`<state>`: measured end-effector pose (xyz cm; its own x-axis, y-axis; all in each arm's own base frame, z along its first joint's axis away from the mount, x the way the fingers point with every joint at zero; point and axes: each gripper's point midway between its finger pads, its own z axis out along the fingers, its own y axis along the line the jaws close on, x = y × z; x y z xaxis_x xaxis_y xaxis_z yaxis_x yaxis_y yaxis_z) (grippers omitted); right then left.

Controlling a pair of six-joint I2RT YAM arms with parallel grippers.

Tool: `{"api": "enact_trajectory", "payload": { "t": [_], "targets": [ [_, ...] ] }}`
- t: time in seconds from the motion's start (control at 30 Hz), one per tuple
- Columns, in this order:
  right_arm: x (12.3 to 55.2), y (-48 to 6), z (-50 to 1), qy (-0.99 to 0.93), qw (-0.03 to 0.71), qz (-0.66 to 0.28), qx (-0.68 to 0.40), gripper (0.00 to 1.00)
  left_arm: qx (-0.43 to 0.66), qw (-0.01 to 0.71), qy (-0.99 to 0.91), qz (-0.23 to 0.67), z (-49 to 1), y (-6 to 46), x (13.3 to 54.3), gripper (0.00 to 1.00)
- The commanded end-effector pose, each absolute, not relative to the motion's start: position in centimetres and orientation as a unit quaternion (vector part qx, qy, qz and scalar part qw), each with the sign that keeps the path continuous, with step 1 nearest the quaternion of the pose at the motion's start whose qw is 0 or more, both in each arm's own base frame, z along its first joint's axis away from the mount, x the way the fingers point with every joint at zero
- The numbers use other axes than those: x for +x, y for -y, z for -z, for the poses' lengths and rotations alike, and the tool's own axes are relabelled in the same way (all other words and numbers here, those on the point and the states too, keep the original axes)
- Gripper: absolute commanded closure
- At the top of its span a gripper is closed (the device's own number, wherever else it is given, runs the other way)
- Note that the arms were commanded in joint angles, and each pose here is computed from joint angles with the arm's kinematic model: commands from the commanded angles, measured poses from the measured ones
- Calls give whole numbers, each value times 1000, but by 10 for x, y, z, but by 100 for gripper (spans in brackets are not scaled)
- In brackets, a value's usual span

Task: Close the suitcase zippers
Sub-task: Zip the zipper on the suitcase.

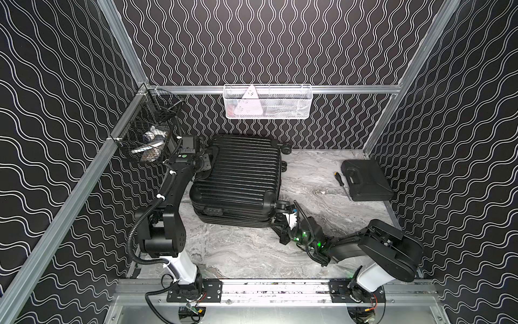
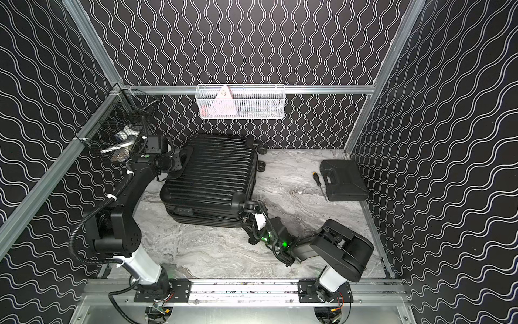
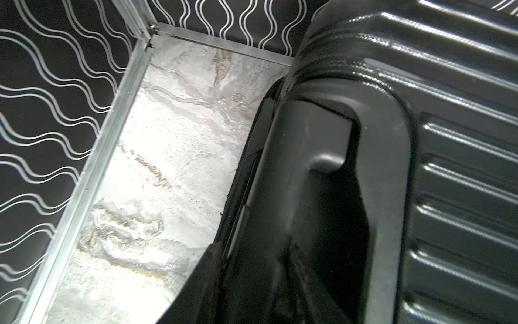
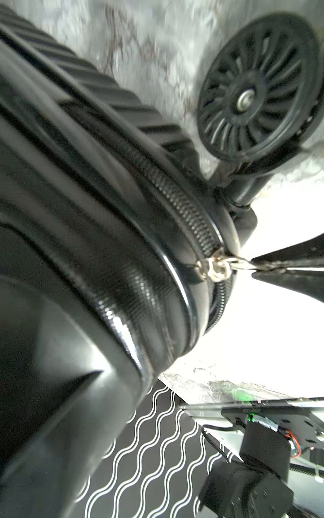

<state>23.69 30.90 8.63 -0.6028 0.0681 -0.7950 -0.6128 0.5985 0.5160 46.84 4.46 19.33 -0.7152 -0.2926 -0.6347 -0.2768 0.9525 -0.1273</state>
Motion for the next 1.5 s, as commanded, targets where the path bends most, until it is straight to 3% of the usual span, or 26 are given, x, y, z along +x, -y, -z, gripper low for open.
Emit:
{"api": "enact_trajectory", "payload": {
  "t": [0.0, 0.1, 0.33, 0.43, 0.5, 0.67, 0.8, 1.47],
  "targets": [
    [247, -295, -88, -799, 417, -403, -160, 100, -153, 208, -963, 81, -150, -10, 416, 58],
    [253, -283, -88, -805, 413, -397, -153, 100, -127, 186, -974, 38, -148, -21, 406, 56],
    [256, -275, -89, -811, 411, -386, -155, 100, -84, 121, -988, 37, -133, -18, 409, 59],
    [257, -276, -89, -811, 411, -387, -155, 100, -95, 136, -985, 45, -137, -17, 412, 65],
    [256, -277, -90, -809, 409, -394, -153, 100, -124, 164, -977, 61, -145, -13, 416, 75],
    [248, -284, -98, -798, 396, -431, -146, 100, -208, 237, -939, 136, -168, 2, 424, 77],
    [239, -291, -101, -793, 390, -443, -154, 100, -269, 260, -916, 143, -175, -1, 425, 82],
    [200, -330, -110, -781, 371, -431, -259, 100, -370, 329, -862, 106, -204, -26, 414, 84]
  ]
}}
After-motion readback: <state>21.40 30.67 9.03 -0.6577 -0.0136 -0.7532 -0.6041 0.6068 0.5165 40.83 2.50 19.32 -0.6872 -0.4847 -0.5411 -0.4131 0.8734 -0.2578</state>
